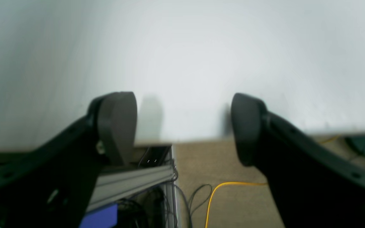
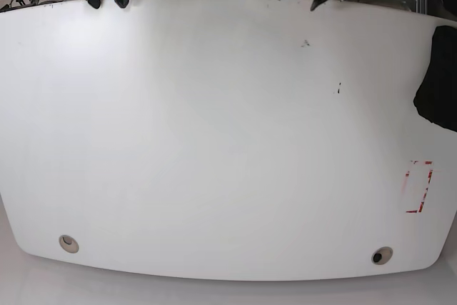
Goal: Fold the T-shirt properly
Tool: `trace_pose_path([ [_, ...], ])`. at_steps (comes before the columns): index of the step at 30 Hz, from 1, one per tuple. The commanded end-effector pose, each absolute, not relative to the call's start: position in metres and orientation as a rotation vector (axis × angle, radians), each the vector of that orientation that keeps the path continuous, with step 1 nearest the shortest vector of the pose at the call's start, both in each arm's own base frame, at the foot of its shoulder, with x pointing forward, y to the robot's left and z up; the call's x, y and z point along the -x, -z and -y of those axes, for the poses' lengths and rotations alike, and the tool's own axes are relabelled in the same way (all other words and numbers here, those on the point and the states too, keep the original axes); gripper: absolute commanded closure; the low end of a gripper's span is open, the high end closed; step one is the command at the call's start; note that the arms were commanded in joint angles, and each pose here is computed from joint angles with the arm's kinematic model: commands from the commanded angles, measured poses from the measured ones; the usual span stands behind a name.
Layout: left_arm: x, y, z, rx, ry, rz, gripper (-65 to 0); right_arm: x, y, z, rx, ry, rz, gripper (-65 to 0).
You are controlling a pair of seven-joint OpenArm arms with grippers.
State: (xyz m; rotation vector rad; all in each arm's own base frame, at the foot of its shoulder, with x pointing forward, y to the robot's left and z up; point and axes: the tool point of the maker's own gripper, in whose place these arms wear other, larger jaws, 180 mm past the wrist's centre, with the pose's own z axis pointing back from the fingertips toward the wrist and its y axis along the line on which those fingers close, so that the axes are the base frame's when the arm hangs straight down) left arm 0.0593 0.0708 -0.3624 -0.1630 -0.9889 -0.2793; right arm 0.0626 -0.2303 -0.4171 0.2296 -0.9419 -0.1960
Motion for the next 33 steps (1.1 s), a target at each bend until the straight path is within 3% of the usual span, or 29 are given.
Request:
trace_pose_path([
  [1, -0.031, 0.357, -0.07, 0.181, 0.275, 0.942, -39.7, -0.035, 0.417, 0.217, -0.263, 0.221, 0.894, -43.8],
  [9, 0.052, 0.388, -0.07, 0.262, 0.263, 0.704, -39.6, 0.049, 0.435, 0.171, -0.359, 0.33, 0.733, -43.6],
  [19, 0.09, 0.501, -0.142, 0.153, 0.209, 0.492, -39.6, 0.111, 0.505, 0.145, -0.37, 0.389, 0.539, -43.6],
  [33, 0.095, 0.608, -0.201, 0.041, 0.119, 0.256, -39.7, 0.115, 0.584, 0.156, -0.282, 0.364, 0.389, -43.6],
])
